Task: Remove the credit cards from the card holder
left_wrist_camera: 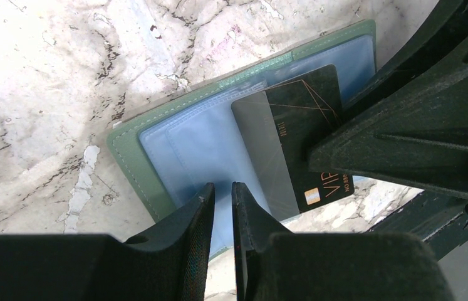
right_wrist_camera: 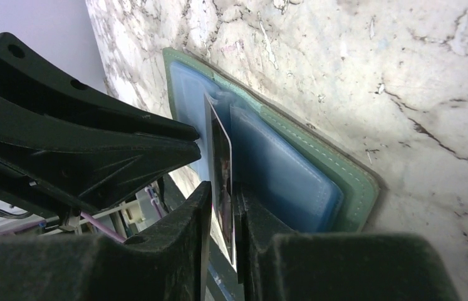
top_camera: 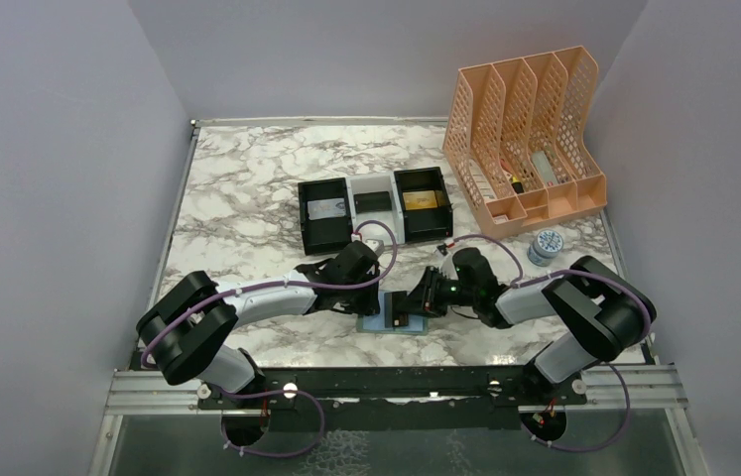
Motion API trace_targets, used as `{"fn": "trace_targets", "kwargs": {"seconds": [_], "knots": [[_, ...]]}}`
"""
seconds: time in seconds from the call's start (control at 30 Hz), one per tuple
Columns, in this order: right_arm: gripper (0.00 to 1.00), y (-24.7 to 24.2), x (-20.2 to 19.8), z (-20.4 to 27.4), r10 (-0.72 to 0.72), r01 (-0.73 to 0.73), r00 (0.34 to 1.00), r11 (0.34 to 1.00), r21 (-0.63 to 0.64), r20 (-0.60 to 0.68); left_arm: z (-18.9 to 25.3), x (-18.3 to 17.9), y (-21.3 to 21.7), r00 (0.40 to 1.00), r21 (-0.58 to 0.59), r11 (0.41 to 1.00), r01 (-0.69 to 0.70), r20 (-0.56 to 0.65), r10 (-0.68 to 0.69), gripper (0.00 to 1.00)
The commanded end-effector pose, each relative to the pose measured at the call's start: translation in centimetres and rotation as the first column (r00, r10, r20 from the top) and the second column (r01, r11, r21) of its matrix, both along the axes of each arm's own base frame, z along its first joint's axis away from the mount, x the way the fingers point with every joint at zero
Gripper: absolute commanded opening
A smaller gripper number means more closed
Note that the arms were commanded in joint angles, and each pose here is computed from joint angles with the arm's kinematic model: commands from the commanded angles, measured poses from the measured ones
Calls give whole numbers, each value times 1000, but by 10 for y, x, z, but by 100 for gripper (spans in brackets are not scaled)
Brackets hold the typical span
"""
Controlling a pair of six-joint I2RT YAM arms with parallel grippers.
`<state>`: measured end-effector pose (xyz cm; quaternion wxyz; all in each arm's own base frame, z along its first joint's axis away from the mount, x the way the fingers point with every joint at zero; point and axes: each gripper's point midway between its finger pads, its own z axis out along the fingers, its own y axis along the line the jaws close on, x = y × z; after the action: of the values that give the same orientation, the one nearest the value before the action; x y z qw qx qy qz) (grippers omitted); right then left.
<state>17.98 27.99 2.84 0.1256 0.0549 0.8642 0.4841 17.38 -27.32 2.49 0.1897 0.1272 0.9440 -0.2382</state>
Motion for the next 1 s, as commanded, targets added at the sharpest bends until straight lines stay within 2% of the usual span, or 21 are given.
{"fn": "trace_targets", "kwargs": {"seconds": [0.0, 0.3, 0.43, 0.57, 0.8, 0.97], "knots": [[20, 5, 3, 3, 22, -23, 1000, 999, 32, 16, -15, -5, 15, 1000, 95, 995, 7, -16, -5, 20], [15, 10, 4, -2, 42, -42, 999, 998, 49, 0, -14, -5, 12, 1000, 94, 995, 13, -16, -11, 20], [8, 11, 3, 1, 41, -41, 999, 997, 62, 1, -14, -6, 12, 1000, 98, 995, 16, -15, -14, 20], [1, 4, 6, -1, 6, -6, 1000, 1000, 13, 16, -13, -4, 15, 1000, 106, 994, 0, -1, 0, 20], [1, -18, 15, 11, -56, 65, 991, 995, -78, 118, -4, 5, 32, 997, 165, 985, -59, 60, 50, 20], [1, -36, 19, 26, -84, 116, 974, 983, -143, 211, 5, 13, 36, 989, 149, 982, -118, 110, 102, 22]]}}
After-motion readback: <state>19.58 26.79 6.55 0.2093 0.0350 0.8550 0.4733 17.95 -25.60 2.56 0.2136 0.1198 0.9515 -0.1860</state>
